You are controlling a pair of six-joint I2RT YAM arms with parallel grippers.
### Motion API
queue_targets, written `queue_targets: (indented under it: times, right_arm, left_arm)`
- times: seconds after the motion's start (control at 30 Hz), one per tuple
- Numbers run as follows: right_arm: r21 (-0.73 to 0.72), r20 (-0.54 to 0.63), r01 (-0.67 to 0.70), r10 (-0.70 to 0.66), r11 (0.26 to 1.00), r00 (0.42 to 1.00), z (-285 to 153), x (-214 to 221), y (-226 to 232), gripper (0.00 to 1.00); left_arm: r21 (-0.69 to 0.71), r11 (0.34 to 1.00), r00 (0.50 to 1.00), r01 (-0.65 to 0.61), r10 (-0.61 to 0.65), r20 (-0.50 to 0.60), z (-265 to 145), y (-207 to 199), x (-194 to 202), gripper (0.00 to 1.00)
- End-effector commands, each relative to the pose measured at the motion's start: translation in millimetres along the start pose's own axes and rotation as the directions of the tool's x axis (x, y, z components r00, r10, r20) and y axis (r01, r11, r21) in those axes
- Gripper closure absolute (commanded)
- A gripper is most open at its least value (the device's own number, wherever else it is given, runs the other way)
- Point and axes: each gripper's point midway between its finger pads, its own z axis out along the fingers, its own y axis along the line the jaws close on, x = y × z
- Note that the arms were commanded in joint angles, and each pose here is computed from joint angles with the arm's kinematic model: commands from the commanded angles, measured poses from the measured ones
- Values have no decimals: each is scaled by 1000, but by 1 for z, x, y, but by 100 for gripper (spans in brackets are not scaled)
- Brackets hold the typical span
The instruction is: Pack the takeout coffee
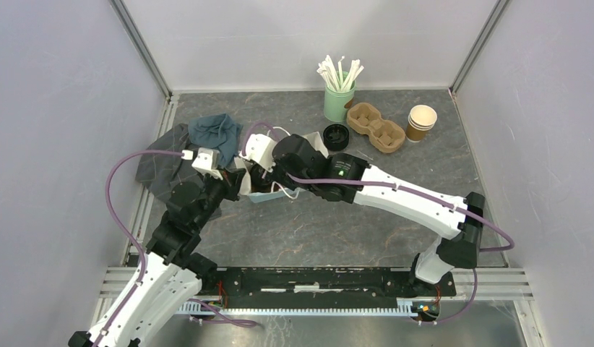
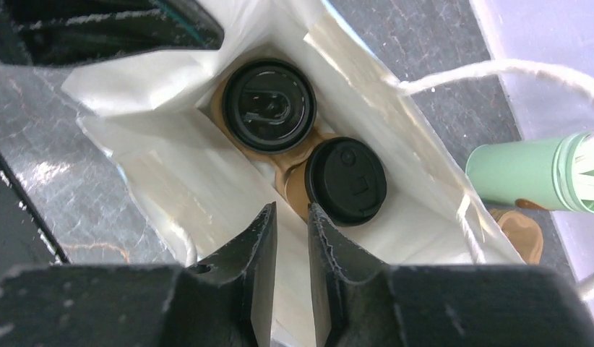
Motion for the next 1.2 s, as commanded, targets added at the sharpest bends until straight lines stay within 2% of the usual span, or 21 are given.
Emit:
queue_targets:
  times: [0.0, 0.1, 0.2, 0.43, 0.57, 0.73, 0.87, 0.93, 1.0, 1.17]
  right_arm:
    - [-29, 58, 22, -20, 999, 998, -29, -10, -4, 72]
    - [-3, 83, 56, -56, 998, 995, -37, -9, -10, 67]
    - [34, 52, 139, -141, 990, 989, -32, -7, -19, 67]
    - [37, 17, 285, -285, 958, 958, 4, -17, -23, 77]
    - [-7, -1, 282, -282, 959, 959, 22, -7, -19, 79]
    - [-93, 24, 216, -215, 972, 976, 27, -3, 2, 80]
    - [-108, 28, 156, -154, 982, 988, 26, 1, 10, 80]
    - [-102, 32, 132, -130, 986, 991, 25, 3, 12, 79]
    - [-96, 39, 111, -108, 989, 993, 23, 3, 13, 80]
    - [-81, 44, 73, -70, 994, 997, 21, 6, 13, 79]
  left_arm:
    - [14, 999, 997, -41, 40, 59, 1, -1, -11, 98]
    - [4, 999, 997, -42, 41, 61, -1, -1, -18, 98]
    - [21, 999, 998, -24, 23, 60, -3, -6, -23, 98]
    - [55, 997, 998, 56, -57, 19, -7, -15, -17, 98]
    - [28, 992, 993, 121, -120, -15, -9, -14, -16, 98]
    - [-69, 978, 971, 198, -205, -120, -5, -9, -8, 95]
    - [-123, 974, 962, 189, -209, -177, 0, -5, -6, 82]
    - [-133, 973, 963, 187, -208, -169, 1, -4, -9, 80]
    - [-154, 972, 965, 177, -202, -169, 3, 0, -10, 72]
    - [-240, 963, 952, 126, -185, -245, 10, 13, 3, 72]
